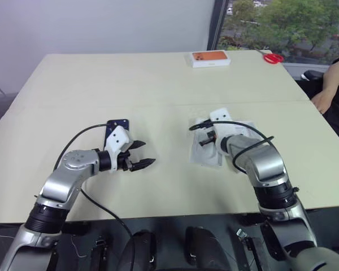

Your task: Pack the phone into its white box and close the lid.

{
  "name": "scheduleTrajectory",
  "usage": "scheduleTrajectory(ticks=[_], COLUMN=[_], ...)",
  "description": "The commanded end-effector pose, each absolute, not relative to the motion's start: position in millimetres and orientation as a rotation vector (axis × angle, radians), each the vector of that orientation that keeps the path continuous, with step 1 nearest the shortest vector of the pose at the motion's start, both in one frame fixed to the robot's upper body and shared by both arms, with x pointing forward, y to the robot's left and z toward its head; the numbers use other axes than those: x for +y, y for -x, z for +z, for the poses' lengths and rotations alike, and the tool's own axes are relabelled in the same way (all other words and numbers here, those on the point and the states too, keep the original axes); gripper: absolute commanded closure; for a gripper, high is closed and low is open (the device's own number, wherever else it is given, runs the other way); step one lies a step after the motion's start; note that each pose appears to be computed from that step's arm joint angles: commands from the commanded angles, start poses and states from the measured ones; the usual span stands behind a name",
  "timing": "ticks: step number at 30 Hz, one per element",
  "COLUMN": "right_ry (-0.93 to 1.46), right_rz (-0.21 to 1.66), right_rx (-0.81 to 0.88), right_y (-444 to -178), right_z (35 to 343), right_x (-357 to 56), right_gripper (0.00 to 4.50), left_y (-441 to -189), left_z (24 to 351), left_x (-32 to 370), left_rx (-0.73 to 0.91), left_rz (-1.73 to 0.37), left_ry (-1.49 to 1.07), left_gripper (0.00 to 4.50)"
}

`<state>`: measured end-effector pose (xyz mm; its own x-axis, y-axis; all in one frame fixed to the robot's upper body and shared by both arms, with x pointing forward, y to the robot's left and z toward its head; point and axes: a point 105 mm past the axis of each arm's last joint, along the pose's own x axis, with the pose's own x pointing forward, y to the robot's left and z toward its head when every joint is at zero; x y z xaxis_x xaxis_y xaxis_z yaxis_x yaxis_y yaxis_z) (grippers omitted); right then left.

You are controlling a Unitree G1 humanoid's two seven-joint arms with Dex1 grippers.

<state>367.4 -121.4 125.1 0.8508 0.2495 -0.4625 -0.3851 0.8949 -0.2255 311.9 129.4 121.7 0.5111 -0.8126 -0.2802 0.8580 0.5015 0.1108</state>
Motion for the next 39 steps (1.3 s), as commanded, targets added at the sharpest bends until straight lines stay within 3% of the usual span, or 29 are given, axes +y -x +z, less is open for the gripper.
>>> scheduleTrajectory(ticks=[1, 12, 25, 32, 39], right_ry=[0.338, 0.376, 0.338, 0.362, 0.368], right_rz=[0.446, 0.579, 0.466, 0.464, 0.545], right_rx=[0.434, 0.521, 0.383, 0.43, 0.517], right_y=[-354.9, -332.9, -345.7, -347.7, -331.1], right_z=[128.0, 110.9, 153.4, 132.8, 104.5], right_x=[-104.3, -95.0, -122.6, -127.8, -119.7], right_gripper=[4.46, 4.46, 4.46, 4.46, 4.46], left_y=[-312.0, -310.8, -309.4, -310.9, -309.9], left_z=[136.9, 137.4, 136.5, 136.2, 136.1], left_x=[129.4, 130.4, 132.2, 128.8, 130.0], left_rx=[0.142, 0.14, 0.148, 0.146, 0.147], left_rz=[-1.014, -1.004, -1.002, -1.008, -1.001], left_ry=[-0.278, -0.278, -0.271, -0.266, -0.266], left_gripper=[0.68, 0.68, 0.68, 0.68, 0.68])
